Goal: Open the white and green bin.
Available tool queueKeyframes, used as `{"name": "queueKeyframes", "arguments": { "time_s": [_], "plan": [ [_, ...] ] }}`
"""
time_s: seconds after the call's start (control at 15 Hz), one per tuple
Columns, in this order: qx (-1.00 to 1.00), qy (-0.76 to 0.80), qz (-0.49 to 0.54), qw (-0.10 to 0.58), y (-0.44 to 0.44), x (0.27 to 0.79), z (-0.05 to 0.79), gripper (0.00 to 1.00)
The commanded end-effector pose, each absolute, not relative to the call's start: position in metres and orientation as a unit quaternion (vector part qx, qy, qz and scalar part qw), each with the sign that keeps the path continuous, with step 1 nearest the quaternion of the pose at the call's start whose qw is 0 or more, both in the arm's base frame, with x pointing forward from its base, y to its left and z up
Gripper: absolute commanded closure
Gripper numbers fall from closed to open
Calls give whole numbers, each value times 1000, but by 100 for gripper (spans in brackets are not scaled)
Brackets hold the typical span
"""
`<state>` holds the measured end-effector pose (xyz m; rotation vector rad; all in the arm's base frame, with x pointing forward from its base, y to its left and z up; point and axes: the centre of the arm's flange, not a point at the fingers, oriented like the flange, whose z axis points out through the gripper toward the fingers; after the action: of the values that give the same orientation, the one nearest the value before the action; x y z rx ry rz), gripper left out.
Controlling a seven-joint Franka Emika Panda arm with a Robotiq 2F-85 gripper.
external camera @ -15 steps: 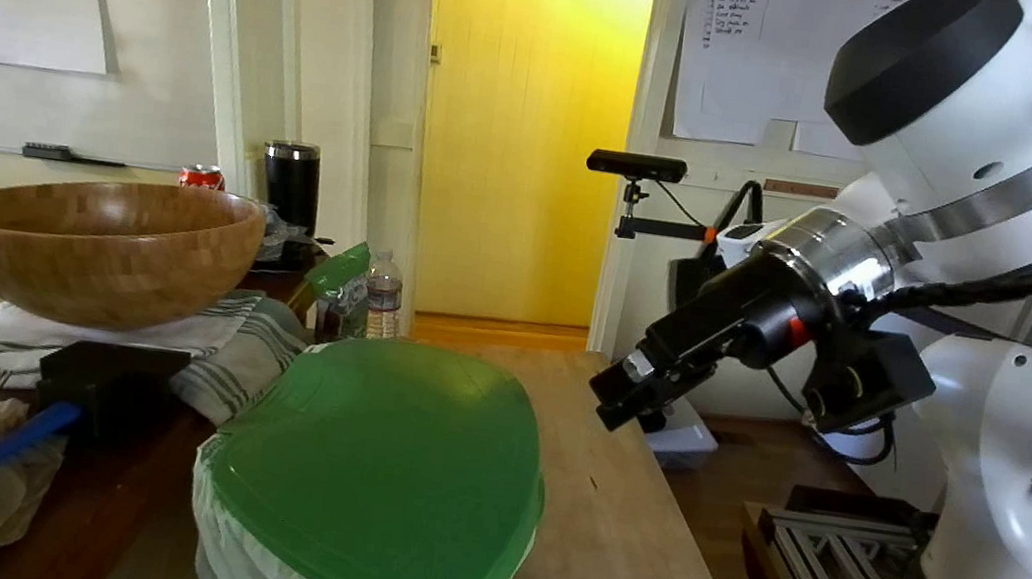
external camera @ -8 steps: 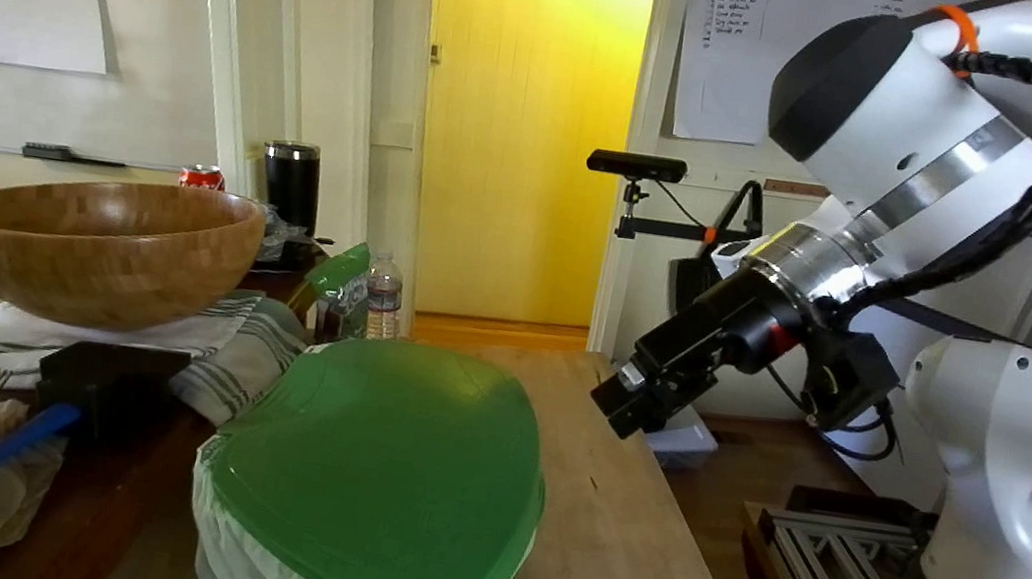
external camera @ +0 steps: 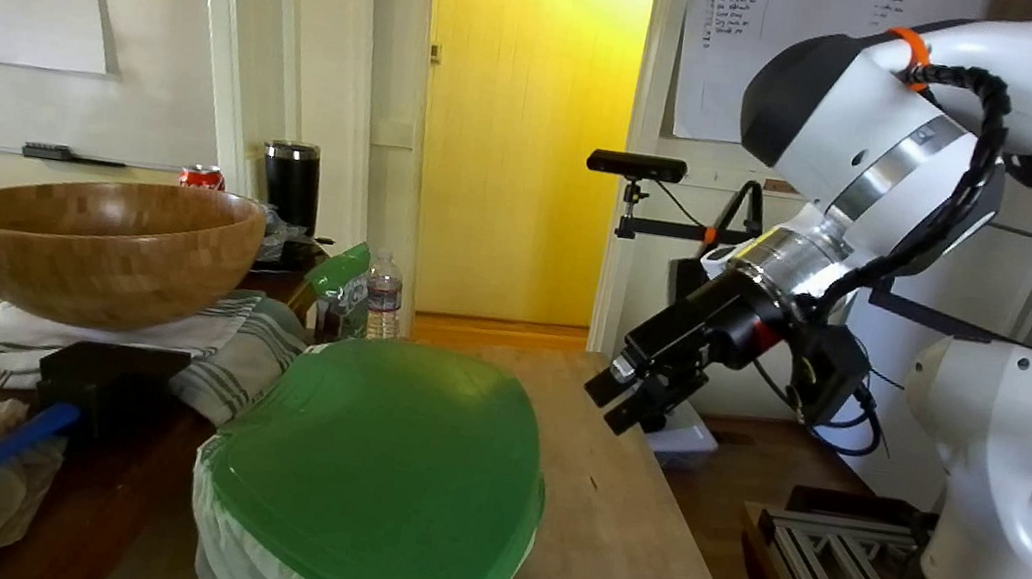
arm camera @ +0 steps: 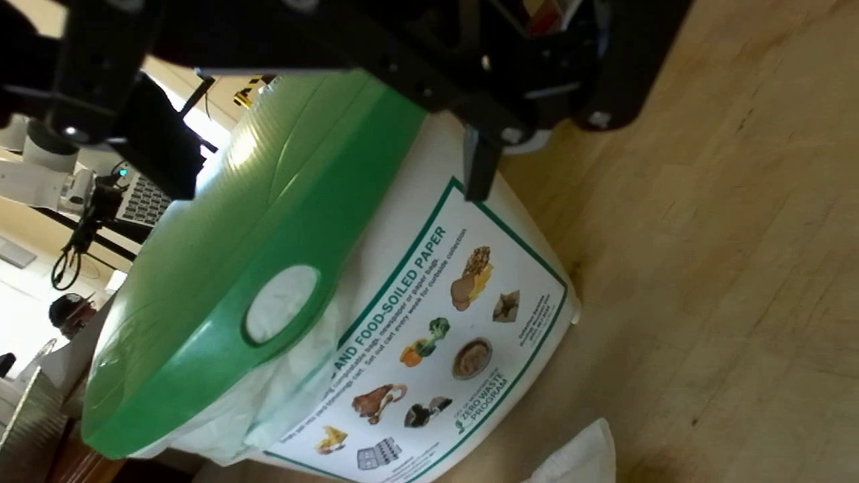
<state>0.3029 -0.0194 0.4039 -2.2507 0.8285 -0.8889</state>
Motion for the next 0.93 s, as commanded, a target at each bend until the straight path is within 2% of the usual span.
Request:
{"name": "queueKeyframes", "arguments": {
  "time_s": [0.0,0.87],
  "plan": [
    [-847,308,-317,296,-23,303,403,0],
    [-846,310,-303,311,0,313,383,0]
  ]
}}
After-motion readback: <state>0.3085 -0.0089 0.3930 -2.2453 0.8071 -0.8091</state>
